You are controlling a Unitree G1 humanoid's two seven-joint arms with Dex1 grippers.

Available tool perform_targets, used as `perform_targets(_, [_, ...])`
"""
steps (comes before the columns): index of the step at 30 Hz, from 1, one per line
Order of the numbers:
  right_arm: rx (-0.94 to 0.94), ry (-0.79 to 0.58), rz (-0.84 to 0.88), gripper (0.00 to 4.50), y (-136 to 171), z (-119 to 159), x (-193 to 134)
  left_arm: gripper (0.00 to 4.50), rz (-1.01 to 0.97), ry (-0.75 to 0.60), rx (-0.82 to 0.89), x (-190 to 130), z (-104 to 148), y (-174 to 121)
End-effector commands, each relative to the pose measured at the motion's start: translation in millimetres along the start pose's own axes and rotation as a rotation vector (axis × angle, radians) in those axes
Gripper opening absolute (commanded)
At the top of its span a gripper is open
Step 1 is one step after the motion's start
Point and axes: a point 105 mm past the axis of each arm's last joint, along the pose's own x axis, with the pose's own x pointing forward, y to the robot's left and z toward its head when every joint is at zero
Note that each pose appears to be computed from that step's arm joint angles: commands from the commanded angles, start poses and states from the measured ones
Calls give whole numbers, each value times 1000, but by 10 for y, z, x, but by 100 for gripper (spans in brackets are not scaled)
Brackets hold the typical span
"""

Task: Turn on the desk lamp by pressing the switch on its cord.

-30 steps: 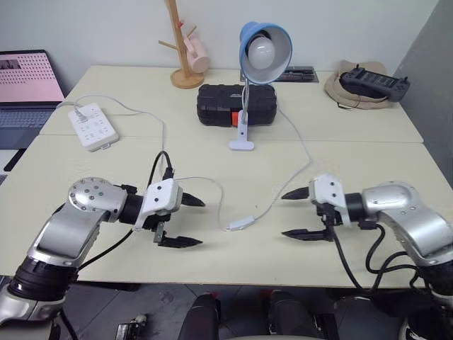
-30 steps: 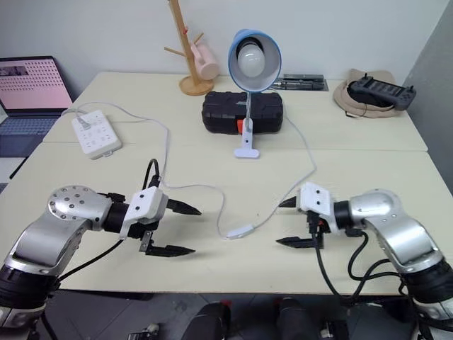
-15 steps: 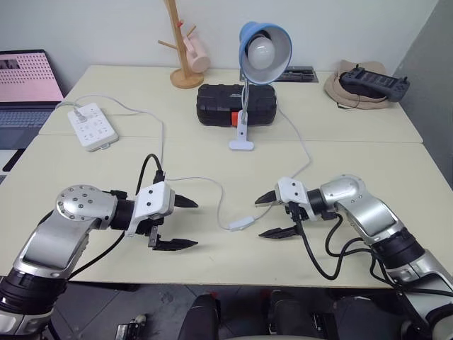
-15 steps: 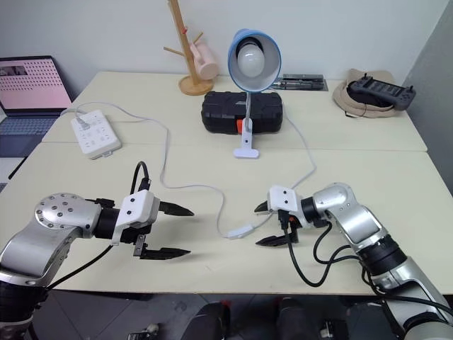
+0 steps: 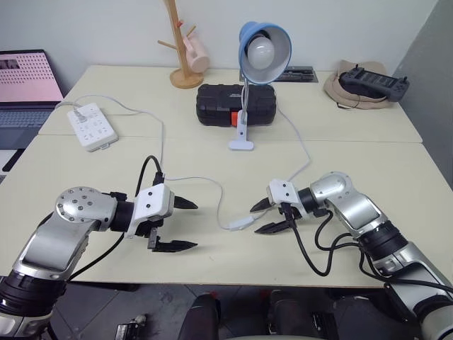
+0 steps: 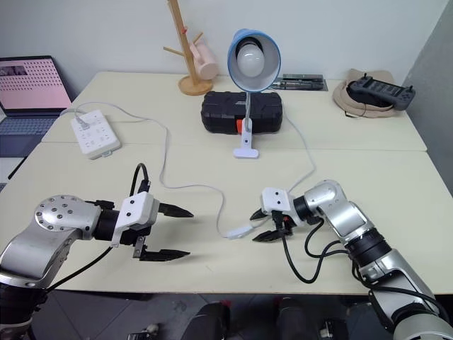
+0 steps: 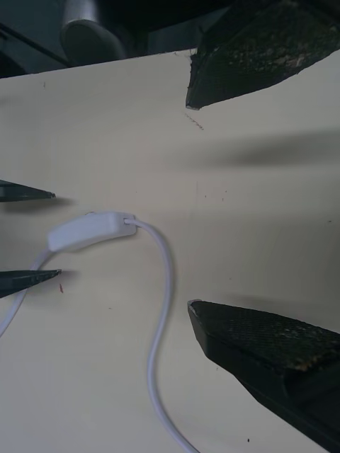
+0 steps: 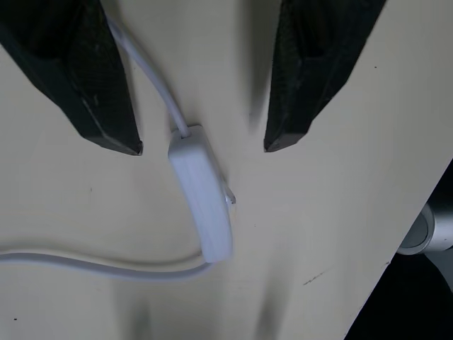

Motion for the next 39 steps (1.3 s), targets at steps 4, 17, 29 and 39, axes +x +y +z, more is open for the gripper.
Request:
perform_targets(4, [-66,-19,4,89,-16,104,76,450,20,-12,47,-44,108,50])
perform_targets(17, [-1,-62,-36,34,-62,149,14,450,44,-38,9,-47,144,86])
perform_targets(29, [823,-555,-180,34,-273,553,-839,450,190,-582,-604,-14,588,543])
perform_targets(39, [940,-691,-210,34,-372,729,-1053,450,132,-860,-830,284,936,524])
